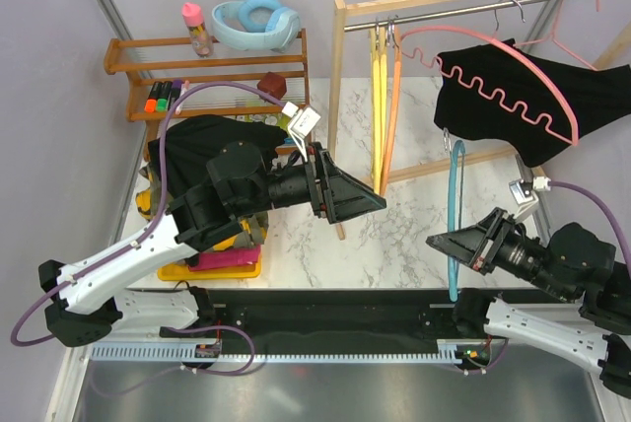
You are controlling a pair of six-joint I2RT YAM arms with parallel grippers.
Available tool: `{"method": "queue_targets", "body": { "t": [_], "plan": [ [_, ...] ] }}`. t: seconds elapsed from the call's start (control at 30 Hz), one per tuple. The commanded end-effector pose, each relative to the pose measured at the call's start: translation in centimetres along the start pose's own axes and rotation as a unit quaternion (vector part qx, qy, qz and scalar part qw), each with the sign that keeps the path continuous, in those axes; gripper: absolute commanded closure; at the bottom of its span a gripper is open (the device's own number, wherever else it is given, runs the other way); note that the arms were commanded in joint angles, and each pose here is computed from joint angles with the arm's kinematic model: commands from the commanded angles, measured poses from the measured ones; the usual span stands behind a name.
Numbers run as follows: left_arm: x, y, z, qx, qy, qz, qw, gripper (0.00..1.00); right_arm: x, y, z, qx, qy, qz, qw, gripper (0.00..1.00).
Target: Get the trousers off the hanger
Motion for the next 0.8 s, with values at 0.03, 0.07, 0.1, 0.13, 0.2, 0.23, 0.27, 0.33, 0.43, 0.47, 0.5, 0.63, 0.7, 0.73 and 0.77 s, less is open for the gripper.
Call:
{"method": "queue_targets", "body": {
  "t": [0.03,0.07,0.1,0.13,0.2,0.23,0.27,0.33,0.43,0.47,0.5,0.63,0.7,0.73,0.77],
  "plan": [
    [-0.1,-1.3,1.1,-0.006,-0.021,-0.036,0.999,0.18,1.0,5.4,0.8,0.031,-0.026,0.074,0.996,1.0],
    [-0.1,-1.3,1.1,-0.006,-0.021,-0.037,0.999,0.18,0.8,6.5,1.1,0.036,-0.032,0.084,0.995,1.0],
    [-0.1,-1.3,1.2,-0.006,-0.022,-0.037,0.999,0.18,0.9,7.0,1.3,0.039,-0.041,0.085,0.995,1.0],
    [-0.2,-1.5,1.2,-0.005,-0.023,-0.04,0.999,0.18,1.6,7.7,1.6,0.039,-0.058,0.08,0.994,1.0],
    [-0.5,-1.6,1.3,-0.005,-0.026,-0.041,0.999,0.18,1.6,9.5,2.1,0.043,-0.073,0.091,0.992,1.0],
    [-0.6,-1.6,1.3,-0.006,-0.027,-0.04,0.999,0.18,1.2,10.6,2.9,0.051,-0.1,0.102,0.988,1.0],
    [-0.9,-1.9,1.4,-0.005,-0.03,-0.044,0.999,0.18,1.2,11.1,2.9,0.057,-0.105,0.104,0.987,1.0],
    [-1.2,-1.9,1.4,-0.004,-0.032,-0.044,0.999,0.19,1.3,12.3,3.0,0.062,-0.117,0.108,0.985,1.0],
    [-1.7,-2.1,1.4,-0.001,-0.038,-0.044,0.998,0.19,0.8,12.3,2.6,0.078,-0.109,0.113,0.984,1.0],
    [-1.9,-2.1,1.4,-0.001,-0.039,-0.044,0.998,0.19,0.8,12.0,3.3,0.087,-0.138,0.111,0.98,1.0],
    [-2.2,-2.1,1.3,0.0,-0.041,-0.043,0.998,0.19,0.3,11.9,3.1,0.096,-0.119,0.117,0.981,1.0],
    [-2.3,-1.9,1.2,0.003,-0.042,-0.039,0.998,0.19,0.9,11.8,2.1,0.077,-0.131,0.109,0.982,1.0],
    [-2.2,-1.9,1.2,0.005,-0.042,-0.038,0.998,0.19,1.4,11.7,1.9,0.068,-0.156,0.102,0.98,1.0],
    [-2.2,-1.8,1.1,0.005,-0.041,-0.036,0.998,0.19,1.4,11.6,2.0,0.062,-0.168,0.099,0.979,1.0],
    [-2.2,-1.9,1.2,0.007,-0.04,-0.037,0.999,0.19,1.5,11.6,2.1,0.057,-0.179,0.097,0.978,1.0]
  ]
}}
Point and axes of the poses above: each gripper's point midway between its finger pads, its own x axis out along the fingers, its own y axis along the line the jaws close on, z = x × y, the point moved 7 cm from there along -x, back along the fingers, and after that the axes turned 14 degrees about x, right-handed, at the moved point
